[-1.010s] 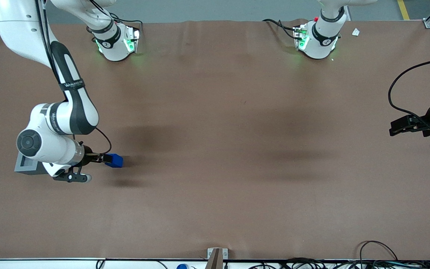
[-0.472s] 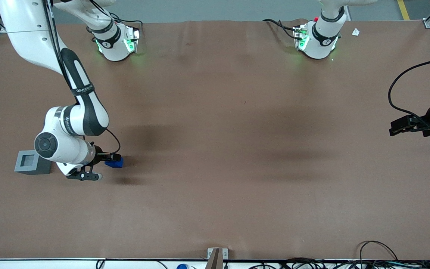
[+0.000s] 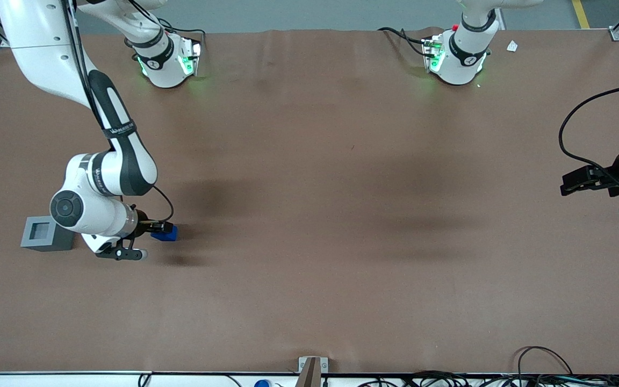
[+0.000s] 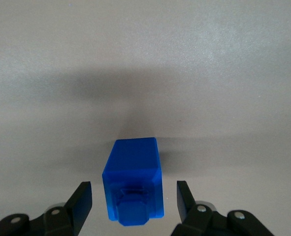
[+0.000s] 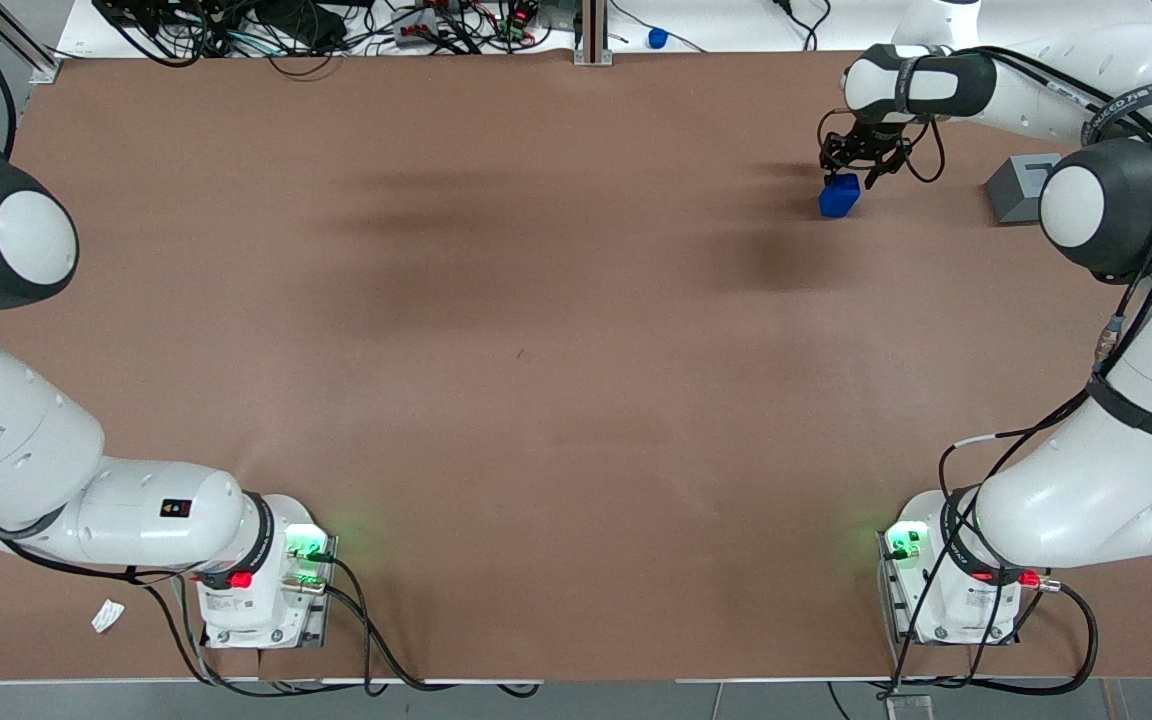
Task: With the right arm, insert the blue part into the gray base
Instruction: 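Close the right gripper on the blue block and lift it, then carry the held blue block over the gray base's square opening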
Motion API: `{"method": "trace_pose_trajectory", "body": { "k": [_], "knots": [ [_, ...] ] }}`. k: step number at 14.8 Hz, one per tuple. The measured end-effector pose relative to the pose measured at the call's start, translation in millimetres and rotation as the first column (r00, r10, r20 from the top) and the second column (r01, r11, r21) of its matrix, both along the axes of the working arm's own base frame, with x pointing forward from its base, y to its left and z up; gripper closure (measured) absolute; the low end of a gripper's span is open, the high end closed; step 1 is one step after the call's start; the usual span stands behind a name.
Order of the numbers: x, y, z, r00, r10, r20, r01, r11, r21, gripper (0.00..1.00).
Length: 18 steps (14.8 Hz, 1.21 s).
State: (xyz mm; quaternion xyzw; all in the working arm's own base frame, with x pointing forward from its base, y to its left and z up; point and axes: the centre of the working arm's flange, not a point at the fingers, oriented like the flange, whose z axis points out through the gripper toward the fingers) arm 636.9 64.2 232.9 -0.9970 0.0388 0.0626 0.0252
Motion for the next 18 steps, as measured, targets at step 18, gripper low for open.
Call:
{"method": "trace_pose_trajectory", "body": {
  "k": [18],
  "knots": [
    [24.6,-35.2,41.4,0.998,-0.046,0.036,0.047,0.999,-0.002,0.49]
  ]
}}
